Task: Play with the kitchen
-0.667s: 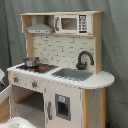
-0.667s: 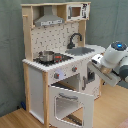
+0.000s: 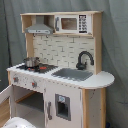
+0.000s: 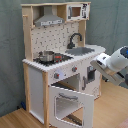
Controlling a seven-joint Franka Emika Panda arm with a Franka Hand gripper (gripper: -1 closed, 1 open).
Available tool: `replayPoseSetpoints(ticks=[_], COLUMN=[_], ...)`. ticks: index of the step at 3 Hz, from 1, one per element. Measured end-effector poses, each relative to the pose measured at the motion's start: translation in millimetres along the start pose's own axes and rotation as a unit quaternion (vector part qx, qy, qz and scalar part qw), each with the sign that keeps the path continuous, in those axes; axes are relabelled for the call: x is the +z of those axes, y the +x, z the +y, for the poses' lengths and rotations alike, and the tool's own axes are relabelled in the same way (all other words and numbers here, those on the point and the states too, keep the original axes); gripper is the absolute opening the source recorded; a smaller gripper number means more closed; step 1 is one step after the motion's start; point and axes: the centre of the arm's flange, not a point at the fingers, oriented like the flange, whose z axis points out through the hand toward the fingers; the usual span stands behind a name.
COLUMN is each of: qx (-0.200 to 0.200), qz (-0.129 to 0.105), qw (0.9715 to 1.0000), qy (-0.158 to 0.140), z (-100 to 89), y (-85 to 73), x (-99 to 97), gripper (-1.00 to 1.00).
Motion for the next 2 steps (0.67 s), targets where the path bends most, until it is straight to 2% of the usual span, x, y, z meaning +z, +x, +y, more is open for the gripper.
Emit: replayPoseSetpoints(ticks=[1,2], qx=[-0.032,-0.080], qz=[0.017,0.012], qw=[0.9968,0.9879], qy=[-0.072,-0.132], z=[-0.9,-0.3], y=[1.8,1.9], x=[-8.8,-14.1], gripper=[1.00,1.00])
